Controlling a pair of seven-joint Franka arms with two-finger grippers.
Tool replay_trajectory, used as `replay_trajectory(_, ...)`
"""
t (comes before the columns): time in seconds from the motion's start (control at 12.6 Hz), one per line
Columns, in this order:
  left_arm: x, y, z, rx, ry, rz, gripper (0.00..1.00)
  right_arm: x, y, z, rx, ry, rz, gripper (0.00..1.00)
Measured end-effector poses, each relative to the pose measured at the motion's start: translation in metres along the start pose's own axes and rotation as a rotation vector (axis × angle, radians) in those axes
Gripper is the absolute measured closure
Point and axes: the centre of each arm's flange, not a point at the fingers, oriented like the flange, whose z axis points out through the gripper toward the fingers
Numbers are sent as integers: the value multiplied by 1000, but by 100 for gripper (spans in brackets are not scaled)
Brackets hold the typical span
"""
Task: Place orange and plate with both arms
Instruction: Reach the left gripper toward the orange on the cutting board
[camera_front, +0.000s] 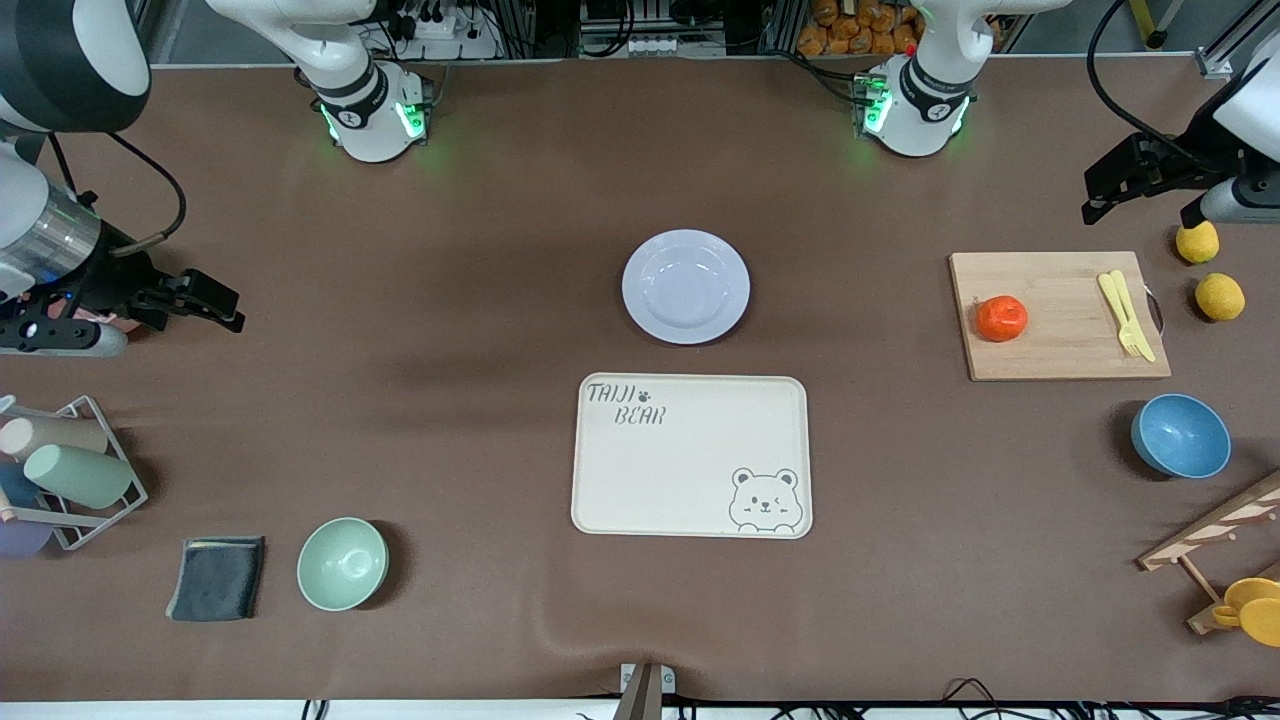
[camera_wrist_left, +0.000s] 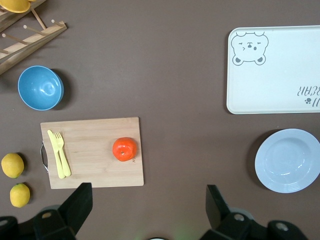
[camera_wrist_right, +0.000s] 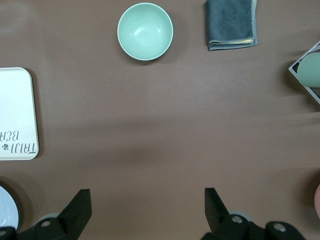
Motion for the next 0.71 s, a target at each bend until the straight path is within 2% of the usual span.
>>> replay_trajectory(0.71, 6, -1, 12, -1, -26, 31, 0, 2, 2, 5, -1, -12, 4, 0)
